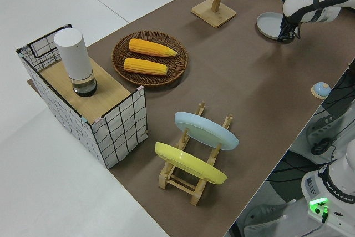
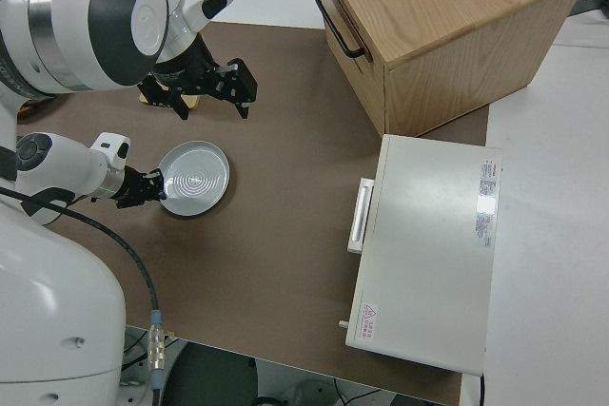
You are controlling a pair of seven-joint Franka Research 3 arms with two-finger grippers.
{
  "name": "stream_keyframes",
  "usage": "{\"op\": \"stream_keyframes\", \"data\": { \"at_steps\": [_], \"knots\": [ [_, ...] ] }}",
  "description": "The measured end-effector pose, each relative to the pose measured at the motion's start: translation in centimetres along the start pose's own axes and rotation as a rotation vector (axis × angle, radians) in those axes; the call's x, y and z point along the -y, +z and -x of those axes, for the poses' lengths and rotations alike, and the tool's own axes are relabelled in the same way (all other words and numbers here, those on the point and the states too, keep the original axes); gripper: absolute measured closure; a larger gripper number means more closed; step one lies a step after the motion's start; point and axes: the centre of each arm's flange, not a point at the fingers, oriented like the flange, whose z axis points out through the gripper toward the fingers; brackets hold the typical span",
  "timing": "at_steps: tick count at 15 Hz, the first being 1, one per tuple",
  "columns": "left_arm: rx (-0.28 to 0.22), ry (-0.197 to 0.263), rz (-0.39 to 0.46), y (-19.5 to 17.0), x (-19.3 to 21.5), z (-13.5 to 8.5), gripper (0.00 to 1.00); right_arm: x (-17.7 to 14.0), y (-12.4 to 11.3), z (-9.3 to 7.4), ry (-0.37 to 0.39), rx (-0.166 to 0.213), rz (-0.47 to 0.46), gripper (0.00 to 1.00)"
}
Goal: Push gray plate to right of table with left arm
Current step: 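Keep pushing the gray plate with the left gripper toward the toaster oven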
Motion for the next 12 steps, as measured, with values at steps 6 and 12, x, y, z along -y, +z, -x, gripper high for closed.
{"op": "stream_keyframes", "data": {
  "at_steps": [6,12],
  "knots": [
    [0.007,-0.012,-0.003,0.24,-0.83,1.01,0.96,0.0,0.0,0.0,0.0,0.0,0.0,0.01],
    [0.01,0.007,-0.064,-0.08,-1.19,0.85,0.69,0.0,0.0,0.0,0.0,0.0,0.0,0.01]
  ]
}}
